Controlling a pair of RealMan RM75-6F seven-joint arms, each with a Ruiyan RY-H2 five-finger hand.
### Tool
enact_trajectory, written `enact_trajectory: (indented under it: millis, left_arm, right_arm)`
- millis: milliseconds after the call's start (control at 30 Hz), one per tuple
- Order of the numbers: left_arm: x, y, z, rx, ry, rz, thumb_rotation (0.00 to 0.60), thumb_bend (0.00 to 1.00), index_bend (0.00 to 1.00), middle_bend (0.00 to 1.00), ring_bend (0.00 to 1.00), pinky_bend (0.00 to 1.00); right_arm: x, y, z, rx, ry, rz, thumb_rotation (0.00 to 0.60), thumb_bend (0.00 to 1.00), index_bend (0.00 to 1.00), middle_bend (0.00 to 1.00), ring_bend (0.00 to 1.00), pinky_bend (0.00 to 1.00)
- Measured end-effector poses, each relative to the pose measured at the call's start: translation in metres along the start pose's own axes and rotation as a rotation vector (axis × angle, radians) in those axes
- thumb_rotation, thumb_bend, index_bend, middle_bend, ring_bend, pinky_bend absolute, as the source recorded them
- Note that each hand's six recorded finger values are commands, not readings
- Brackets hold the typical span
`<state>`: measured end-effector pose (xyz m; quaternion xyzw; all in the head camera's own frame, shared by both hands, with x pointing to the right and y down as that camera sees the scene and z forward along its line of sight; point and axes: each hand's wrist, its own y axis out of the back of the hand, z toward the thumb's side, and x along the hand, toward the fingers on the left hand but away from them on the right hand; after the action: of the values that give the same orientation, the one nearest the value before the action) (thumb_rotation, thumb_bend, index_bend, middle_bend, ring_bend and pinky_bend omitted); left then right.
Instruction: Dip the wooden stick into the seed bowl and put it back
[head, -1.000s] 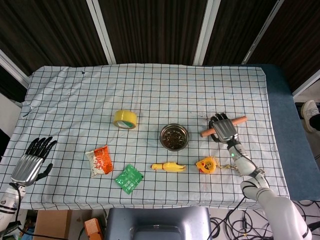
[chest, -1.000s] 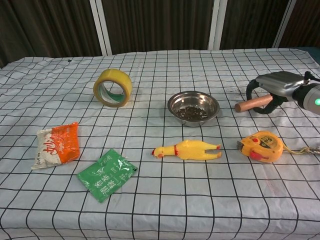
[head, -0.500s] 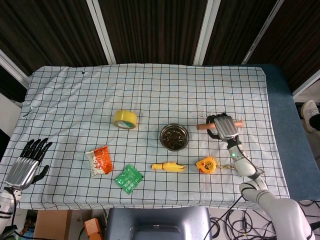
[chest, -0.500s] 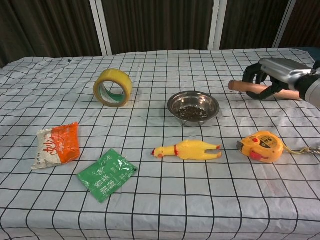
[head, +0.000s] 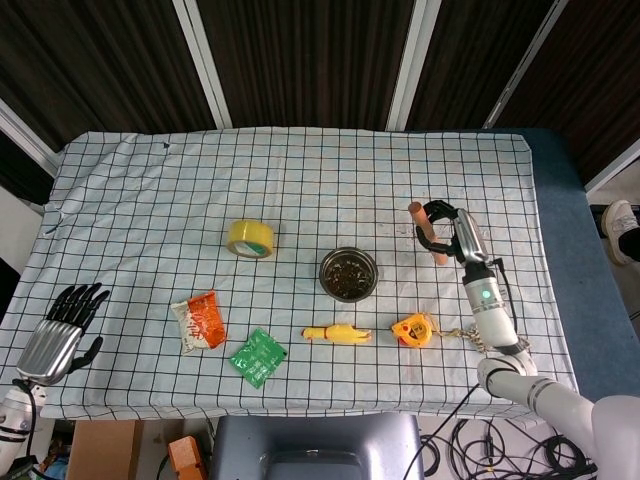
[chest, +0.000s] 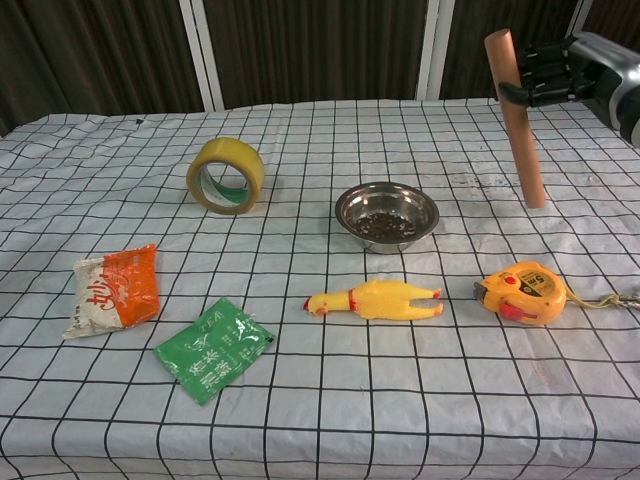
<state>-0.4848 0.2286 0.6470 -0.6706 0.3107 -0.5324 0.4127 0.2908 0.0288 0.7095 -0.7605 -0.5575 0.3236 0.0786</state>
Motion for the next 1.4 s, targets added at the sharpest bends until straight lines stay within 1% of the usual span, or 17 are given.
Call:
enact_trajectory:
  millis: [167,367,500,667,767,933,1033,1167,1267,1300,1400]
  left_arm:
    - [0.0,-0.004,0.002,0.006,-0.002,-0.01,0.6,0.42,0.0,0.0,0.0,0.05]
    - [0.0,-0.005,0.002,0.007,-0.002,-0.013,0.6,0.42,0.0,0.0,0.0,0.05]
    - [0.002,-0.01,0.004,0.004,0.001,-0.027,0.6,0.42,0.0,0.0,0.0,0.05]
    - [0.003,-0.01,0.006,0.017,-0.002,-0.027,0.6,0.42,0.0,0.0,0.0,0.05]
    - [0.003,-0.01,0.007,0.021,-0.003,-0.028,0.6,0.42,0.0,0.0,0.0,0.05]
    - [0.004,-0.01,0.007,0.03,-0.004,-0.031,0.6,0.42,0.0,0.0,0.0,0.05]
    - [0.005,-0.01,0.008,0.031,-0.003,-0.031,0.6,0.42,0.0,0.0,0.0,0.05]
    - [0.005,-0.009,0.007,0.037,-0.004,-0.031,0.6,0.42,0.0,0.0,0.0,0.05]
    - [0.006,-0.008,0.007,0.036,-0.003,-0.027,0.6,0.42,0.0,0.0,0.0,0.05]
    - [0.005,-0.008,0.007,0.035,-0.003,-0.027,0.6,0.42,0.0,0.0,0.0,0.05]
    - [0.005,-0.008,0.007,0.034,-0.002,-0.029,0.6,0.42,0.0,0.0,0.0,0.05]
  right_arm:
    - [0.002,0.007,-0.007,-0.206,-0.043,-0.012,0.6,0.39,0.9,0.57,0.45,0.36]
    - [0.005,0.016,-0.024,-0.384,-0.079,-0.033,0.6,0.39,0.85,0.57,0.45,0.37]
    - [0.008,0.022,-0.041,-0.46,-0.102,-0.038,0.6,0.39,0.83,0.57,0.45,0.38]
    - [0.012,0.028,-0.061,-0.542,-0.121,-0.042,0.6,0.39,0.81,0.57,0.45,0.39]
    - [0.014,0.03,-0.069,-0.573,-0.126,-0.038,0.6,0.39,0.79,0.57,0.45,0.41]
    - [0.02,0.03,-0.082,-0.551,-0.142,-0.019,0.6,0.39,0.73,0.56,0.45,0.41]
    - [0.023,0.03,-0.085,-0.557,-0.147,-0.014,0.6,0.38,0.7,0.55,0.45,0.41]
    - [0.028,0.033,-0.088,-0.579,-0.139,-0.016,0.599,0.3,0.66,0.52,0.44,0.41]
    - [0.031,0.035,-0.088,-0.602,-0.128,-0.018,0.557,0.26,0.6,0.5,0.43,0.41]
    - [0.031,0.035,-0.088,-0.607,-0.127,-0.017,0.536,0.25,0.56,0.49,0.42,0.41]
    - [0.029,0.035,-0.086,-0.609,-0.125,-0.012,0.5,0.23,0.45,0.46,0.4,0.41]
